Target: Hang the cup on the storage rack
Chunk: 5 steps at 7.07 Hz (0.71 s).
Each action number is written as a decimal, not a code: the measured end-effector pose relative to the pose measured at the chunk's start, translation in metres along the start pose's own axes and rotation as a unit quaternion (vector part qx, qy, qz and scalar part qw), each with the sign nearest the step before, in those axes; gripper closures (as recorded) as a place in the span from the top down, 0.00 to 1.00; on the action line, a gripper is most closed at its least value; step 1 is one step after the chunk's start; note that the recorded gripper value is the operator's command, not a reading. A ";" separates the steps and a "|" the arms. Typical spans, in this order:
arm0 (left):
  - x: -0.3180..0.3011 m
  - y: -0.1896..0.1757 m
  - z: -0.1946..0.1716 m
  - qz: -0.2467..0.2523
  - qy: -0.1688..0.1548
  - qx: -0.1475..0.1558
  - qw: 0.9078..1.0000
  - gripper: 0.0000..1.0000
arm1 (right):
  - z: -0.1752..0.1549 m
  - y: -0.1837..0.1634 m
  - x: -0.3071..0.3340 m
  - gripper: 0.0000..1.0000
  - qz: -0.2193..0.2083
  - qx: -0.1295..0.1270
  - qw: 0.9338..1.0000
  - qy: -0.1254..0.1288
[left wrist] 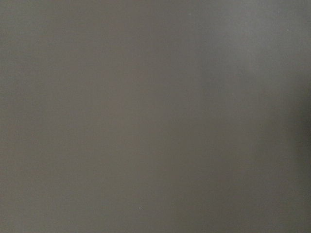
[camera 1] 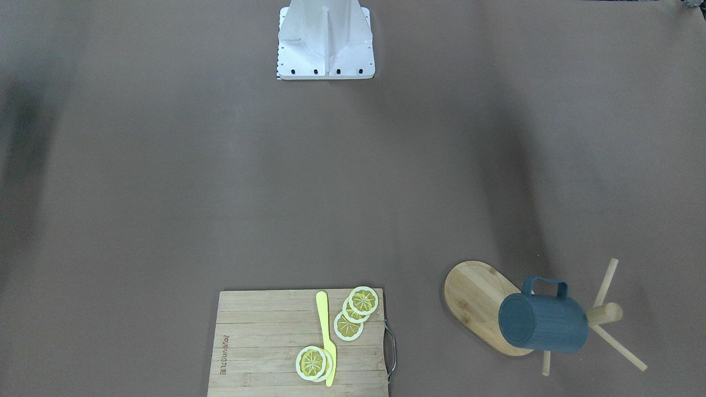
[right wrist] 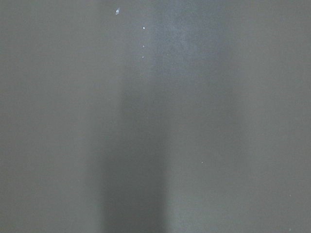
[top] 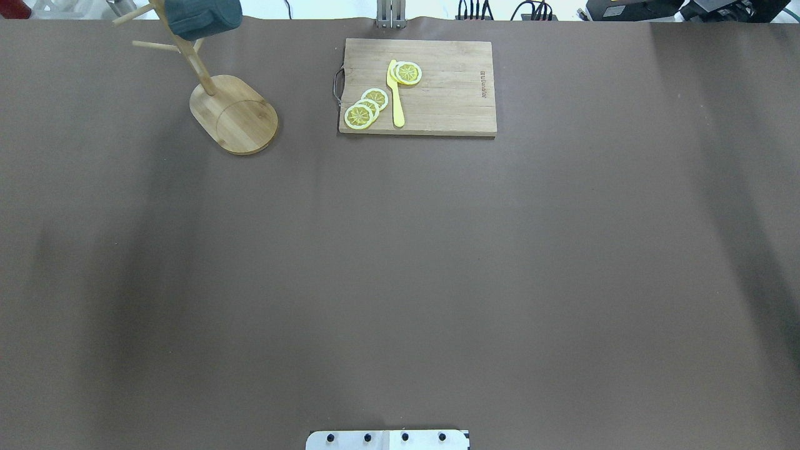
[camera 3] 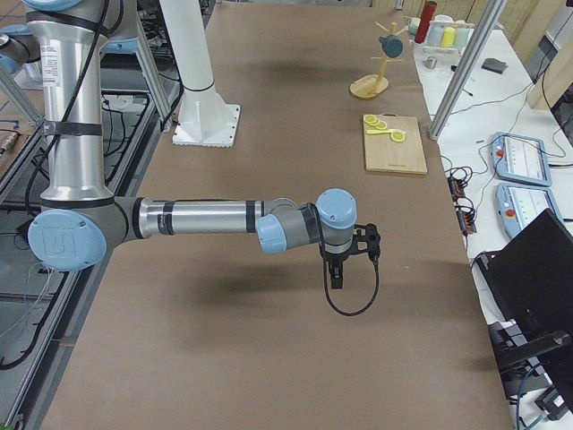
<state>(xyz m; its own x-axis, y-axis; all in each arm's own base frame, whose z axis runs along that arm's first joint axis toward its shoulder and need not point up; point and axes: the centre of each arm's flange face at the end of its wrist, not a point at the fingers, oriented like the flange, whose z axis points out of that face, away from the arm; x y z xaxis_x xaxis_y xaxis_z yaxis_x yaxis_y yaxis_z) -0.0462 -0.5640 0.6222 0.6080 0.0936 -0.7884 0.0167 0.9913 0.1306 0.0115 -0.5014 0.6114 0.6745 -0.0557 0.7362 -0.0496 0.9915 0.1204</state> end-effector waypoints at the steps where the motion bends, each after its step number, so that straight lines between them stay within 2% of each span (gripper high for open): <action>1: 0.000 0.001 -0.001 -0.002 -0.003 -0.008 1.000 0.97 | 0.001 0.004 0.003 1.00 0.002 -0.002 1.000 0.000; 5: 0.005 0.020 0.000 0.007 -0.057 -0.018 0.998 0.97 | 0.004 0.010 0.009 1.00 0.000 -0.005 1.000 0.006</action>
<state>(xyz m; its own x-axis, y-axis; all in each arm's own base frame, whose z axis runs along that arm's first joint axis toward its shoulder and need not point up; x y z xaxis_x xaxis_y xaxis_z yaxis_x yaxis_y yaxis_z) -0.0433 -0.5433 0.6211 0.6949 0.0980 -0.7124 -0.0189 0.9928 0.1181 0.0136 -0.4924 0.6218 0.6827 -0.0538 0.7287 -0.0422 0.9927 0.1129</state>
